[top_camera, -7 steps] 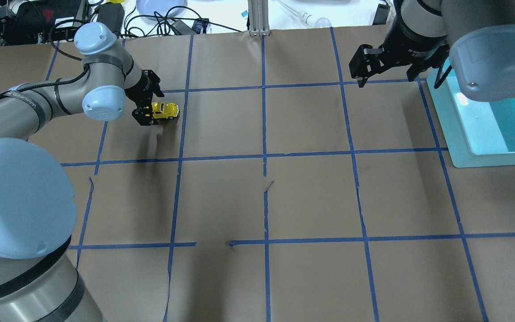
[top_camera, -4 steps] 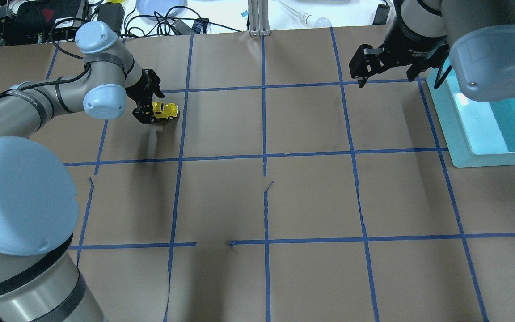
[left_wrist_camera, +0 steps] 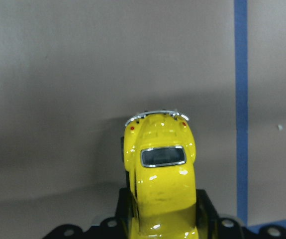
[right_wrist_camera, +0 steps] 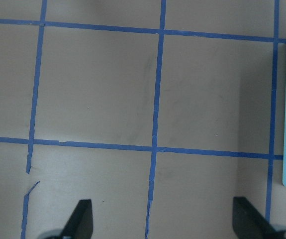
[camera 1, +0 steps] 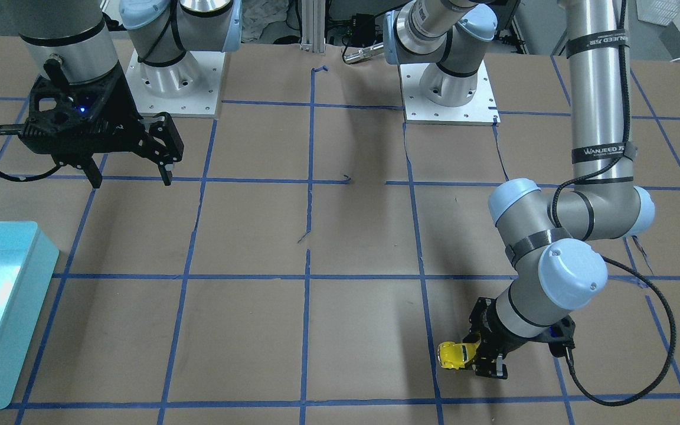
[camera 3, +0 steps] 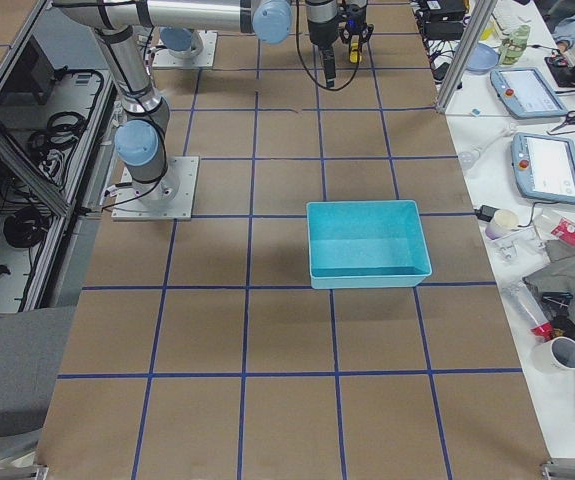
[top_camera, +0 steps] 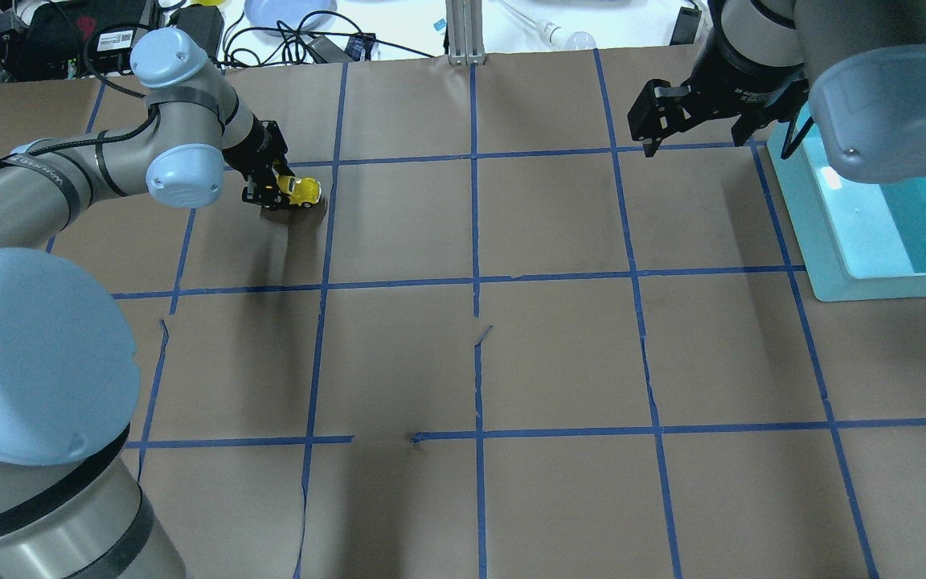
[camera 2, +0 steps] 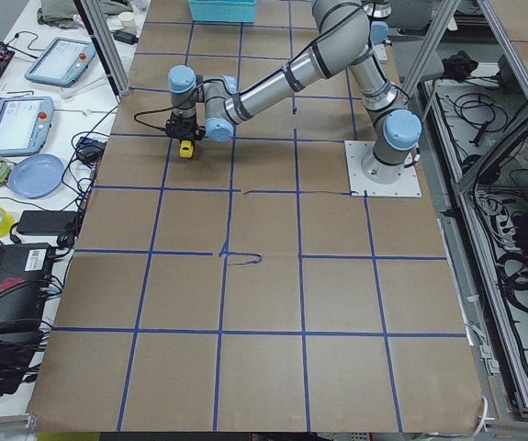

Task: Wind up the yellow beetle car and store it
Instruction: 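Slide the held car along the table toward the right arm's side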

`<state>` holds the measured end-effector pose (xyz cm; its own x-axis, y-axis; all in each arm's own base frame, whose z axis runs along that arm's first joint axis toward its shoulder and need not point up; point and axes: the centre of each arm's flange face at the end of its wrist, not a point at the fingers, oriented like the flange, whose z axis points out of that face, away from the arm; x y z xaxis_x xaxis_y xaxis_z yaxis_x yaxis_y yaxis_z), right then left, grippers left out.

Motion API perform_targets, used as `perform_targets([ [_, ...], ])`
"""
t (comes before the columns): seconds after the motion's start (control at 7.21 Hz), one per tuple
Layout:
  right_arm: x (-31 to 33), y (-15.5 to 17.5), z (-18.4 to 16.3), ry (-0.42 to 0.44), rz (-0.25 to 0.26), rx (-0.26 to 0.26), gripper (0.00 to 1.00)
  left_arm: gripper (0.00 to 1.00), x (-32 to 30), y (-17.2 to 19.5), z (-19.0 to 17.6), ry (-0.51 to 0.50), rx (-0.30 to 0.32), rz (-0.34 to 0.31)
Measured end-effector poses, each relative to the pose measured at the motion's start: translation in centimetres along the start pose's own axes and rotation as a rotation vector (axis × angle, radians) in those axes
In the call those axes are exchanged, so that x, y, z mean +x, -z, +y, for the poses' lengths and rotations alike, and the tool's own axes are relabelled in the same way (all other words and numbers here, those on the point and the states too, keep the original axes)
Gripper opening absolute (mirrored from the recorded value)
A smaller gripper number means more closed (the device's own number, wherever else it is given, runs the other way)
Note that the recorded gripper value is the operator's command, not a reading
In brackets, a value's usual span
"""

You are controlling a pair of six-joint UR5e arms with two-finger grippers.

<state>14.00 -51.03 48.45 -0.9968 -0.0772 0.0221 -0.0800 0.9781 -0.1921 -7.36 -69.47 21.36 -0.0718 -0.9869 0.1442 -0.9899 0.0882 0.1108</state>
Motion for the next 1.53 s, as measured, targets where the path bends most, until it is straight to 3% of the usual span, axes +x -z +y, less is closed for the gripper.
perform_targets([
  [0.28, 0.0, 0.2, 0.1, -0.001, 0.001, 0.002, 1.0, 0.0, -0.5, 0.7, 5.4, 0.032, -0.079, -0.008],
  [0.55, 0.0, 0.2, 0.1, -0.001, 0.001, 0.001, 1.0, 0.0, -1.0, -0.2, 7.4, 0.021, -0.125, -0.029],
  [1.53, 0.0, 0.2, 0.1, -0.001, 0.0, 0.001, 1.0, 0.0, -1.1, -2.9, 6.3, 0.007, -0.087, -0.069],
])
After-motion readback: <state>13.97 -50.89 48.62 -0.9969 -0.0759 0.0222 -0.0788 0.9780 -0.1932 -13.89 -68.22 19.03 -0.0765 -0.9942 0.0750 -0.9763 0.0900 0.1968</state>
